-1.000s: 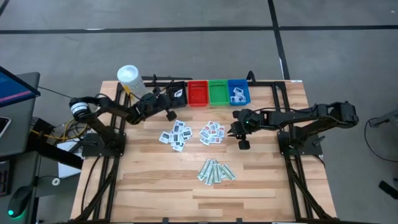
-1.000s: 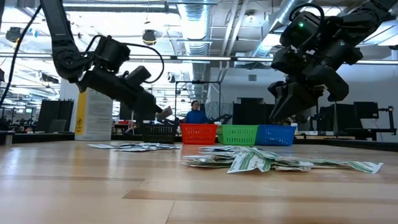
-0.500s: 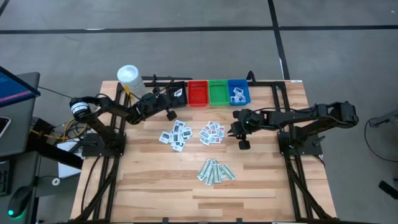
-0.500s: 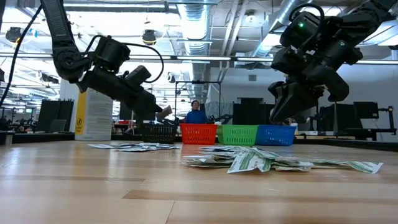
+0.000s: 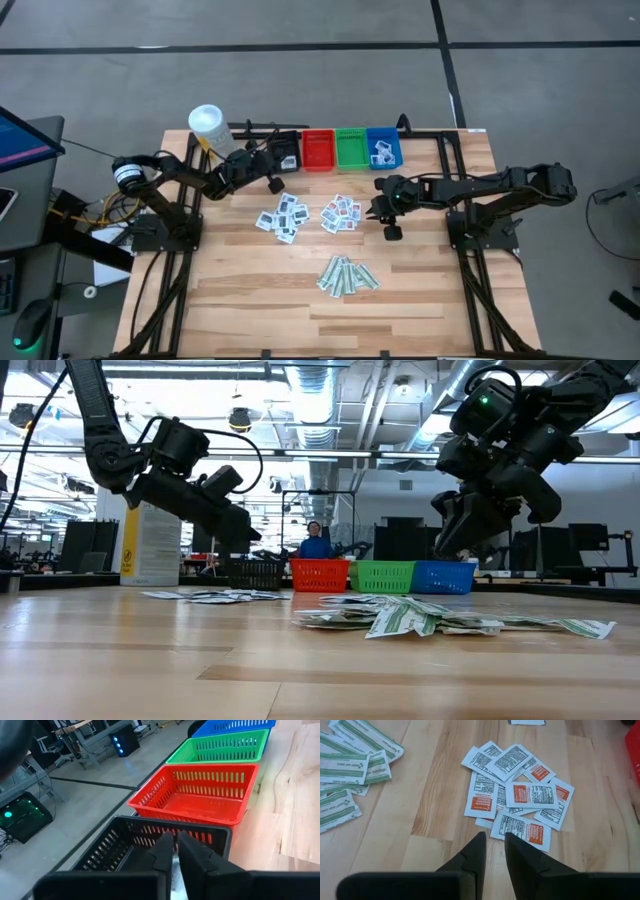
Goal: Pick & Place First Aid Supplies
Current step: Put the black towelette pack into the black bin
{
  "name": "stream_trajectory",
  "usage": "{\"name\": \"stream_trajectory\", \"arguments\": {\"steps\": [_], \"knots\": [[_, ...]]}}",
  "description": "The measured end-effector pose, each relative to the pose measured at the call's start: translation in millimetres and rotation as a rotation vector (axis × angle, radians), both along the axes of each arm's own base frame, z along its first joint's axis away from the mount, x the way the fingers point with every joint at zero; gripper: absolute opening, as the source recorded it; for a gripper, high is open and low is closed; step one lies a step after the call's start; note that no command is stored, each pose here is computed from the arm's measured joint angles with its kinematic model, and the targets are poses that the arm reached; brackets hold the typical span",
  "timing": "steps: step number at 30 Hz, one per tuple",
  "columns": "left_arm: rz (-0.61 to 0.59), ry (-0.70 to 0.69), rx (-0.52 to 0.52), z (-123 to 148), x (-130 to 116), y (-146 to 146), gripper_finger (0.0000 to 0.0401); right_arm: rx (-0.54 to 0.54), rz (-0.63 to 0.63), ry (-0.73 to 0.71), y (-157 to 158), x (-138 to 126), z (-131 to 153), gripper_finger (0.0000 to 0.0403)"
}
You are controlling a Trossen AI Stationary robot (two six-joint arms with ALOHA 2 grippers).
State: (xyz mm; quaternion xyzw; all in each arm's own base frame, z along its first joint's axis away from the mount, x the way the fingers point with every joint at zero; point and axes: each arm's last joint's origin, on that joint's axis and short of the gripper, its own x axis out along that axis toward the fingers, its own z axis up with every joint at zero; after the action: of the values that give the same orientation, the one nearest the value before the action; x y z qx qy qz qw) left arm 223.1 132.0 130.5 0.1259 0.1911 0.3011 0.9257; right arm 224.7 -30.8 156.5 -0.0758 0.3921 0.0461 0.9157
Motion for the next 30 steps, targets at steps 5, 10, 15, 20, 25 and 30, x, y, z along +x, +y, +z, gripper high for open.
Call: {"name": "stream_trajectory", "arguments": {"steps": [5,10,15,20,25,30], "knots": [[0.010,-0.021,-0.027,0.0,0.0,0.0,0.0069,0.000,0.000,0.000,0.0,0.0,0.0,0.0065],[0.021,-0.045,-0.057,-0.1,0.0,0.0,0.0082,0.000,0.000,0.000,0.0,0.0,0.0,0.0065],[-0.053,-0.055,-0.126,-5.4,-1.0,-7.9,0.0081,0.000,0.000,0.000,0.0,0.0,0.0,0.0065],[-0.133,-0.020,-0.158,-14.9,-3.1,-26.8,0.0077,0.001,0.000,0.000,0.0,0.0,0.0,0.0065],[-0.229,0.002,-0.200,-21.8,-1.1,-53.7,0.0077,0.001,0.000,0.000,0.0,0.0,0.0,0.0065],[-0.351,0.040,-0.212,-27.8,-0.7,-83.5,0.0077,0.001,0.000,0.000,0.0,0.0,0.0,0.0065]]}}
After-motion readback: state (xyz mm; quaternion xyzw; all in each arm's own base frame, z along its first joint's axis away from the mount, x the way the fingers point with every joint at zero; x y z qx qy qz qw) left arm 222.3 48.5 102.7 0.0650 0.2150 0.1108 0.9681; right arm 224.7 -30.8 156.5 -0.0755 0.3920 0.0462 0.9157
